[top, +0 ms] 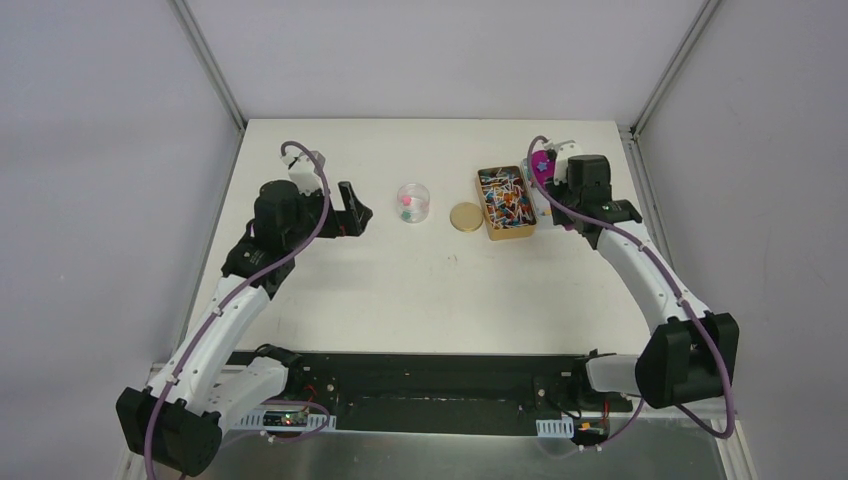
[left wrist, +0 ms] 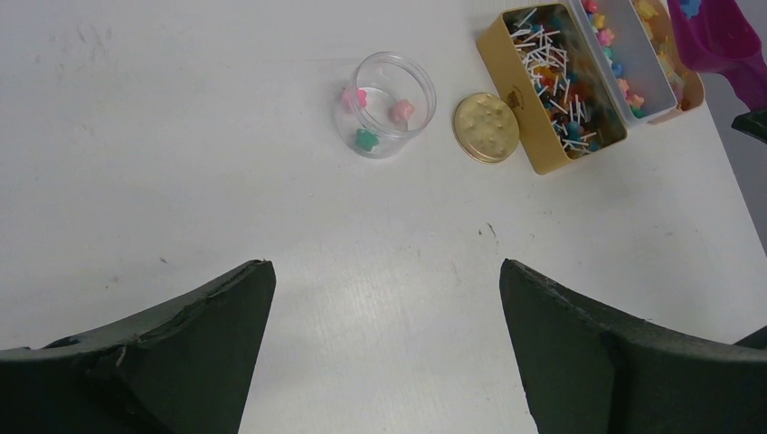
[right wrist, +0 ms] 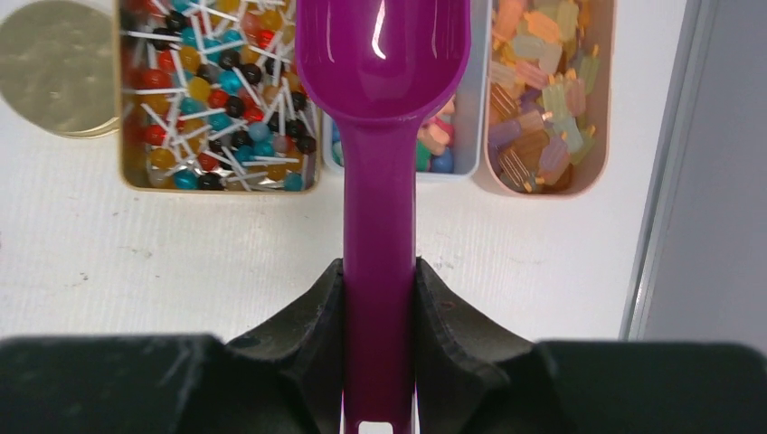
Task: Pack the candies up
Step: Scoop the fake candies from the storage box, then place the fake candies in the packing bottle, then adjust the spatula.
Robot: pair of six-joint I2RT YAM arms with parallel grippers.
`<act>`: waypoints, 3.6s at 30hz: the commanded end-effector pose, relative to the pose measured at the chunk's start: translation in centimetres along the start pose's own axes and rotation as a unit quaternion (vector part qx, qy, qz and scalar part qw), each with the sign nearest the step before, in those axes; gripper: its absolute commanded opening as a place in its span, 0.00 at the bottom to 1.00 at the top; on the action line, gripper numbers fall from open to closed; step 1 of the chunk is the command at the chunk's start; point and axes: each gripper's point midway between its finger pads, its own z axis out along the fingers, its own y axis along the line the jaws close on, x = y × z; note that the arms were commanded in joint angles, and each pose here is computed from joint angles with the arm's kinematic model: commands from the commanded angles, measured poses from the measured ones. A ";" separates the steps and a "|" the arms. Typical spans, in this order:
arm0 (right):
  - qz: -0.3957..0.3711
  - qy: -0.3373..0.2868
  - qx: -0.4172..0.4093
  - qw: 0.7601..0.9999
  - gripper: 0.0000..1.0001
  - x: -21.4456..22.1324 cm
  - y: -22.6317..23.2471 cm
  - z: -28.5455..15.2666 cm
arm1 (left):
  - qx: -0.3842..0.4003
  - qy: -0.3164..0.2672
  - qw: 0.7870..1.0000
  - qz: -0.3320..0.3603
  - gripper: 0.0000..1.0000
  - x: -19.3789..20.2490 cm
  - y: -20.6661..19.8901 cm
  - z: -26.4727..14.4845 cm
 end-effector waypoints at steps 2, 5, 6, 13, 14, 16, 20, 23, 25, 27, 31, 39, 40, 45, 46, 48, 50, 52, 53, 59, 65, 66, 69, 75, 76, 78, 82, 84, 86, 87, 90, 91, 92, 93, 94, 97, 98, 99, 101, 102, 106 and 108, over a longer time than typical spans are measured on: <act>-0.059 -0.067 -0.003 0.996 0.00 -5.2 1.2 -3.1 | -0.012 -0.025 1.000 0.008 0.99 -1.0 0.1 -1.1; -0.090 -0.070 -0.011 0.993 0.00 -6.4 2.7 -3.9 | -0.042 -0.039 0.998 0.008 0.99 -1.5 1.0 -1.7; -0.104 -0.070 -0.014 0.992 0.00 -6.8 3.4 -4.1 | -0.052 -0.047 0.998 0.009 0.99 -1.8 1.3 -2.1; -0.208 -0.054 -0.003 0.977 0.00 -8.6 7.7 -5.3 | -0.173 -0.108 0.979 0.002 0.99 -4.4 5.0 -4.9; -0.222 -0.054 -0.001 0.974 0.00 -8.9 8.2 -5.4 | -0.179 -0.111 0.978 0.000 0.99 -4.5 5.2 -5.1; -0.251 -0.052 0.001 0.967 0.00 -9.3 9.5 -5.3 | -0.183 -0.113 0.977 0.000 0.99 -4.5 5.3 -5.2; -0.287 -0.052 0.000 0.957 0.00 -10.1 11.6 -5.3 | -0.191 -0.121 0.974 -0.002 0.99 -4.7 5.6 -5.7; -0.323 -0.053 0.001 0.945 0.00 -10.4 13.2 -5.1 | -0.195 -0.124 0.973 -0.003 0.99 -4.8 5.7 -5.9; -0.346 -0.050 0.008 0.937 0.00 -10.5 14.0 -4.9 | -0.198 -0.126 0.972 -0.004 0.99 -4.9 5.8 -6.0; -0.365 -0.044 0.011 0.930 0.00 -10.6 14.8 -4.7 | -0.200 -0.129 0.971 -0.006 0.99 -5.0 5.8 -6.2; -0.387 -0.037 0.019 0.921 0.00 -11.1 16.0 -4.5 | -0.205 -0.133 0.970 -0.007 0.99 -5.1 6.0 -6.4; -0.447 -0.021 0.042 0.893 0.00 -11.0 18.8 -3.7 | -0.218 -0.140 0.966 -0.011 0.99 -5.3 6.3 -6.9; -0.457 -0.017 0.046 0.888 0.00 -10.9 19.2 -3.5 | -0.217 -0.141 0.966 -0.011 0.99 -5.3 6.3 -6.9; -0.495 -0.005 0.066 0.866 0.00 -10.4 20.8 -2.9 | -0.218 -0.143 0.965 -0.011 0.99 -5.3 6.4 -7.0; -0.500 -0.004 0.069 0.863 0.00 -10.4 21.1 -2.9 | -0.218 -0.143 0.965 -0.011 0.99 -5.4 6.3 -7.0; -0.506 -0.004 0.071 0.860 0.00 -10.5 21.6 -2.9 | -0.218 -0.144 0.965 -0.011 0.99 -5.4 6.3 -7.1; -0.515 -0.002 0.080 0.853 0.00 -10.5 21.9 -2.8 | -0.216 -0.143 0.966 -0.011 0.99 -5.3 6.2 -7.1; -0.523 0.003 0.086 0.848 0.00 -10.4 22.1 -2.7 | -0.217 -0.144 0.966 -0.010 0.99 -5.4 6.2 -7.1; -0.525 0.005 0.086 0.847 0.00 -10.4 22.2 -2.7 | -0.217 -0.144 0.965 -0.010 0.99 -5.3 6.2 -7.2; -0.526 0.011 0.095 0.845 0.00 -10.5 21.9 -2.8 | -0.227 -0.149 0.962 -0.015 0.99 -5.4 6.5 -7.4; -0.515 0.011 0.089 0.853 0.00 -10.3 21.2 -3.7 | -0.239 -0.151 0.959 -0.023 0.99 -5.4 6.9 -7.6; -0.508 0.010 0.083 0.857 0.00 -10.2 21.2 -3.8 | -0.236 -0.149 0.960 -0.024 0.99 -5.3 6.8 -7.5; -0.477 0.003 0.056 0.877 0.00 -10.1 21.1 -4.5 | -0.220 -0.141 0.965 -0.022 0.98 -5.0 6.3 -6.9; -0.386 -0.019 -0.045 0.921 0.00 -9.2 21.1 -7.0 | -0.166 -0.124 0.977 -0.040 0.91 -4.4 4.5 -5.5; -0.372 -0.021 -0.060 0.926 0.00 -9.0 21.2 -7.3 | -0.157 -0.121 0.979 -0.044 0.91 -4.4 4.1 -5.3; -0.344 -0.031 -0.082 0.935 0.00 -8.8 21.2 -8.1 | -0.136 -0.115 0.983 -0.052 0.90 -4.4 3.3 -4.9; -0.308 -0.049 -0.144 0.939 0.00 -8.0 22.1 -9.8 | -0.080 -0.103 0.990 -0.059 0.90 -4.9 1.0 -4.0; -0.288 -0.062 -0.184 0.938 0.00 -7.8 22.9 -10.8 | -0.033 -0.089 0.993 -0.072 0.89 -4.8 -0.8 -3.3; -0.266 -0.078 -0.216 0.936 0.00 -7.7 23.5 -12.1 | 0.025 -0.078 0.993 -0.082 0.87 -4.7 -2.9 -2.6; -0.256 -0.085 -0.232 0.935 0.00 -7.7 23.8 -12.6 | 0.051 -0.075 0.992 -0.086 0.86 -4.7 -3.8 -2.4; -0.233 -0.107 -0.277 0.926 0.00 -7.9 24.7 -14.3 | 0.098 -0.069 0.988 -0.097 0.83 -4.8 -5.4 -1.6; -0.226 -0.114 -0.290 0.923 0.00 -8.0 24.9 -14.9 | 0.105 -0.065 0.987 -0.100 0.82 -4.7 -5.7 -1.3; -0.221 -0.122 -0.302 0.919 0.00 -8.1 25.1 -15.5 | 0.113 -0.061 0.987 -0.102 0.81 -4.7 -5.9 -0.9; -0.216 -0.128 -0.315 0.915 0.00 -8.0 25.3 -15.9 | 0.119 -0.055 0.986 -0.103 0.81 -4.5 -6.1 -0.5; -0.213 -0.134 -0.324 0.912 0.00 -8.1 25.4 -16.4 | 0.125 -0.047 0.986 -0.103 0.80 -4.3 -6.3 -0.1; -0.207 -0.143 -0.356 0.900 0.00 -7.8 25.9 -17.6 | 0.141 -0.017 0.984 -0.108 0.78 -3.4 -6.7 1.4; -0.205 -0.148 -0.362 0.897 0.00 -7.7 26.0 -17.9 | 0.146 -0.006 0.983 -0.109 0.76 -3.0 -6.8 1.9; -0.203 -0.152 -0.368 0.895 0.00 -7.7 26.0 -18.2 | 0.151 0.006 0.982 -0.111 0.74 -2.6 -6.9 2.3; -0.193 -0.169 -0.374 0.891 0.00 -8.2 25.9 -18.9 | 0.158 0.031 0.980 -0.116 0.70 -1.6 -7.0 3.1; -0.187 -0.179 -0.378 0.889 0.00 -8.5 25.8 -19.3 | 0.158 0.044 0.979 -0.121 0.68 -0.9 -6.9 3.5; -0.142 -0.234 -0.377 0.885 0.00 -10.7 25.2 -21.0 | 0.161 0.098 0.973 -0.136 0.63 1.9 -6.6 4.7; -0.125 -0.249 -0.380 0.882 0.00 -11.4 25.2 -21.5 | 0.162 0.117 0.969 -0.143 0.61 3.1 -6.4 5.0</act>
